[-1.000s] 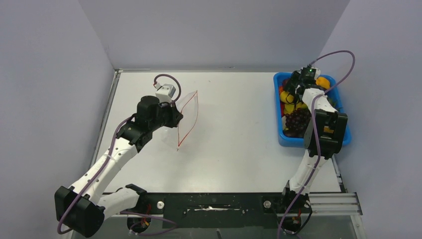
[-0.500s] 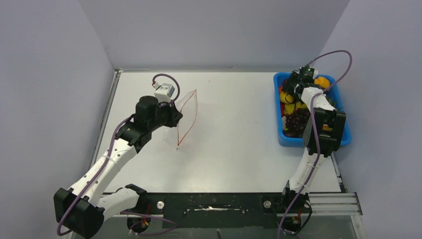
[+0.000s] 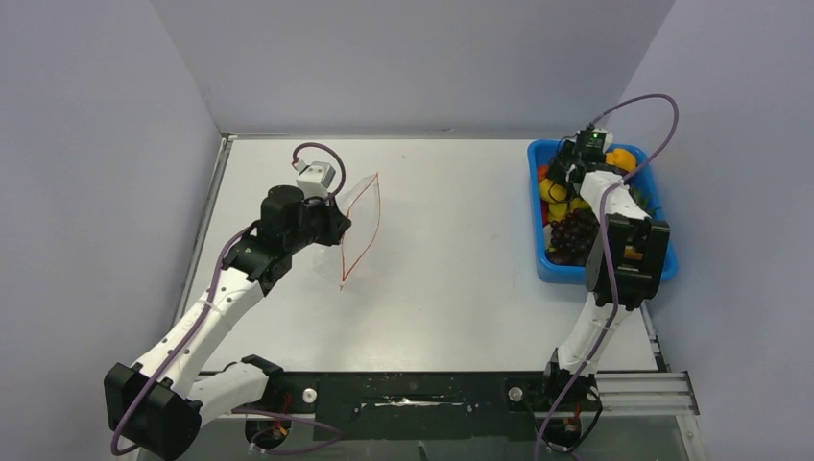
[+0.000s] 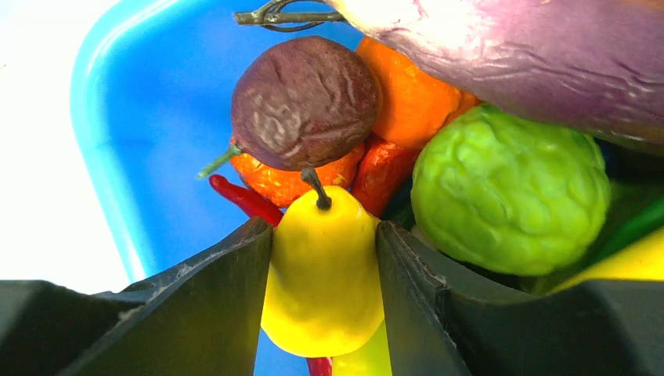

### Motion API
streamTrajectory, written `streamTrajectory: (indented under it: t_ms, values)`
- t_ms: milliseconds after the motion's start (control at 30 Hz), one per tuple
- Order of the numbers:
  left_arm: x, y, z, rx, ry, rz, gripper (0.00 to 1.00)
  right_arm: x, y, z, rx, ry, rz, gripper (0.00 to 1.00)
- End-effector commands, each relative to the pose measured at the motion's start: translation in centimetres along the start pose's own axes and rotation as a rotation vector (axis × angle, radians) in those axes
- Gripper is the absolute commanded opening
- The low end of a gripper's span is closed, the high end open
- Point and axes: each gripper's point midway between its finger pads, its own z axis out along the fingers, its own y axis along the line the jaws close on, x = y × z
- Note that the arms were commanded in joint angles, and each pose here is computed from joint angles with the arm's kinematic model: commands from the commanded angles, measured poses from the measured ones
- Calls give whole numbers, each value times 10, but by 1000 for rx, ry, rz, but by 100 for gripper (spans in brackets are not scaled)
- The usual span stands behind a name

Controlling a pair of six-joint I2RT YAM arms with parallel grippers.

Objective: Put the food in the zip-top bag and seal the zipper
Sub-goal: Pick up the fake fruit from the bin.

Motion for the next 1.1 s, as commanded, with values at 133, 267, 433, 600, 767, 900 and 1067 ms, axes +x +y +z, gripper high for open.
streamTrajectory:
  t_ms: [133,267,433,600,767,900,1067]
  values:
    - [-23,-2,-4,3,-90,-3,0,-16,0,-46,119,-89,-115,37]
    - [-22,-1,-3,2,-88,-8,0,-21,-2,-61,161,-120,-135,36]
    - [-22,-1,-2,-3,-97,-26,0,-24,-2,-84,215,-156,-171,35]
    - [-30,-5,-1,11,-120,-51,0,-21,-5,-105,275,-165,-211,35]
    - [-40,-13,2,44,-140,-88,0,-21,5,-132,287,-191,-244,34]
    - [-47,-19,4,62,-141,-116,0,-23,18,-153,266,-211,-268,34]
    - [-54,-25,5,84,-155,-156,0,-26,44,-182,235,-274,-353,34]
